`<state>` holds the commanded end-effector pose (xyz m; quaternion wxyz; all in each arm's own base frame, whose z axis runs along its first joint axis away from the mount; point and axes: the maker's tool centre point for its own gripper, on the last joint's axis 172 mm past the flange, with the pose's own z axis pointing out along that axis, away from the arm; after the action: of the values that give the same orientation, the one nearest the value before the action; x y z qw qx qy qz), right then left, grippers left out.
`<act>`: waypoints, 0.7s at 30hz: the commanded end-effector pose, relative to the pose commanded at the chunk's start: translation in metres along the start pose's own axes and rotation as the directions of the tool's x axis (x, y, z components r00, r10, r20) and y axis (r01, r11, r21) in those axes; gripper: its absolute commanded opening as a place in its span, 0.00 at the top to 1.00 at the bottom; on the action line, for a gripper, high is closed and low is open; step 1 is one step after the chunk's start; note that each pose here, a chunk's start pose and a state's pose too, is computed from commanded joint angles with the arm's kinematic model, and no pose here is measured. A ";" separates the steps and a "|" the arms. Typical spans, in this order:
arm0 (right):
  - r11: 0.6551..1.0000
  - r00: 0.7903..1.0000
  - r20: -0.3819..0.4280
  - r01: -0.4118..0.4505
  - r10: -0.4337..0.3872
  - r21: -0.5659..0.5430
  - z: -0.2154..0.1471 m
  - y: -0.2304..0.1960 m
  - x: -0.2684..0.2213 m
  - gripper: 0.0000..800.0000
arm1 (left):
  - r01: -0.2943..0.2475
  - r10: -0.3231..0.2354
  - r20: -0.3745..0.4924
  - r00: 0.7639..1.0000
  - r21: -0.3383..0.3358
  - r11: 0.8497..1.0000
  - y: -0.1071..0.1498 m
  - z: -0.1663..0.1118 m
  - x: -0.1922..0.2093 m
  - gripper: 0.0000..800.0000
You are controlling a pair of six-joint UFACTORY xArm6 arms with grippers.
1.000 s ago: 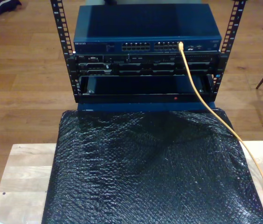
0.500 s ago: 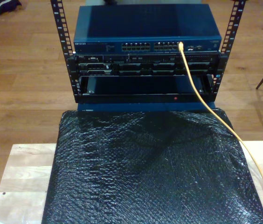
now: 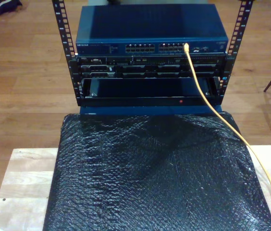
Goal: Grab the cable and plug it in
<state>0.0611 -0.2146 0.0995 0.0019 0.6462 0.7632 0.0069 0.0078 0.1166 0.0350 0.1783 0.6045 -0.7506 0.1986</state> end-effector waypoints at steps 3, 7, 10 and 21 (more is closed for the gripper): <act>1.000 0.999 -0.037 0.005 -0.004 0.007 0.018 -0.013 0.016 0.00 | 0.000 0.000 0.002 1.000 0.000 1.000 0.000 0.000 0.000 0.00; 1.000 0.999 -0.052 0.000 0.000 0.003 0.028 -0.024 0.023 0.00 | -0.001 0.001 0.000 1.000 -0.001 1.000 0.000 0.000 0.000 0.00; 1.000 0.998 -0.063 -0.023 0.023 0.003 0.030 -0.030 0.025 0.00 | -0.001 0.001 0.000 1.000 -0.001 1.000 0.000 0.000 0.000 0.00; 1.000 0.977 -0.213 -0.007 0.007 -0.001 0.059 -0.031 0.058 0.00 | -0.001 0.001 0.000 1.000 -0.001 1.000 0.000 0.000 0.000 0.00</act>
<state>0.0221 -0.1620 0.0409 -0.0792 0.6445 0.7566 0.0769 0.0075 0.1166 0.0350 0.1787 0.6041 -0.7509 0.1982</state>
